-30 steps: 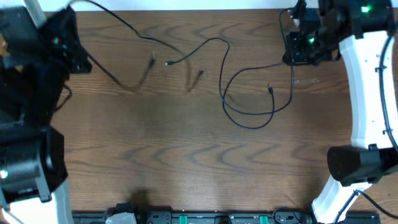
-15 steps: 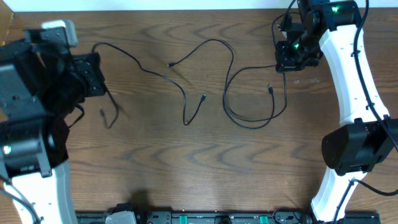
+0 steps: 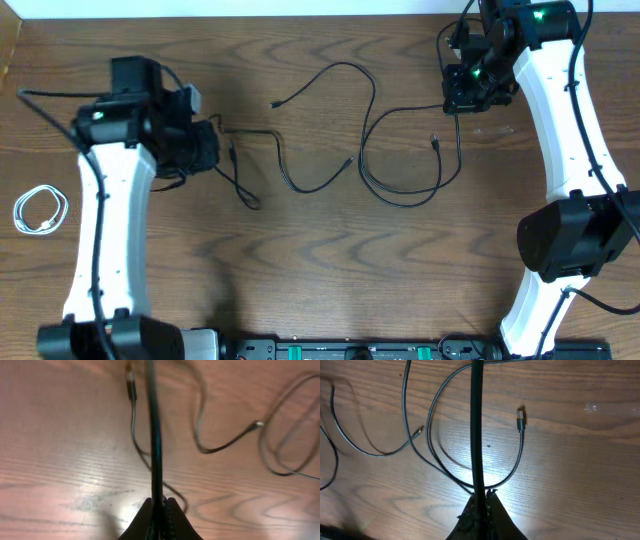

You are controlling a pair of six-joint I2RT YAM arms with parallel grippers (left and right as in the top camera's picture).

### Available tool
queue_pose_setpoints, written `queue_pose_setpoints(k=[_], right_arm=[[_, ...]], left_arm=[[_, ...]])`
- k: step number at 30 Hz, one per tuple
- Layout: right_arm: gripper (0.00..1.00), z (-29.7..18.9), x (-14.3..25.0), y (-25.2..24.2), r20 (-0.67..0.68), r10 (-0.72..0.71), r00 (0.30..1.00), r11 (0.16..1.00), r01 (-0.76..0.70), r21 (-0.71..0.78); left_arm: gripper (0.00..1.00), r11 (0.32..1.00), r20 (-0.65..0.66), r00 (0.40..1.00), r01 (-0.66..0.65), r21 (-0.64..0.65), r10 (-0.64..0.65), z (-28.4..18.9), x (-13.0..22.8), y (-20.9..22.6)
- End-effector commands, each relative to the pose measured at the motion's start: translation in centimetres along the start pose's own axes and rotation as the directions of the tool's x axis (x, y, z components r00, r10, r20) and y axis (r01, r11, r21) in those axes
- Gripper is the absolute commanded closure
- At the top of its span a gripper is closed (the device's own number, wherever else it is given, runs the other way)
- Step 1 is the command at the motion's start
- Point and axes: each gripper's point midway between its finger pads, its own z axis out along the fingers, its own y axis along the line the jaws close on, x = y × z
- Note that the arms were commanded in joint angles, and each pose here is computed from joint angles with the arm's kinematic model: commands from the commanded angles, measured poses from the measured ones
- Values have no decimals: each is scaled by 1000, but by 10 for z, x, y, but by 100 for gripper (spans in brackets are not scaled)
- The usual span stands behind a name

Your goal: Untangle cables

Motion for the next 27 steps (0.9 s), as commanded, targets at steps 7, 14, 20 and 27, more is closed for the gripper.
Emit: queue_pose_setpoints(k=[7, 14, 20, 27], right_arm=[[95, -4, 1, -1, 9, 13, 1000, 1000, -13, 4], [94, -4, 1, -1, 10, 13, 1000, 1000, -13, 8], [93, -4, 0, -1, 13, 12, 1000, 1000, -12, 8], [92, -4, 0, -2, 13, 12, 1000, 1000, -13, 8]], left_arm=[[92, 901, 11, 977, 199, -385, -211, 25, 16, 67], [70, 862, -47, 962, 220, -457, -270, 40, 45, 89], [30, 854, -109, 952, 201, -480, -285, 48, 65, 94], [29, 937, -87, 973, 179, -298, -214, 54, 43, 63]])
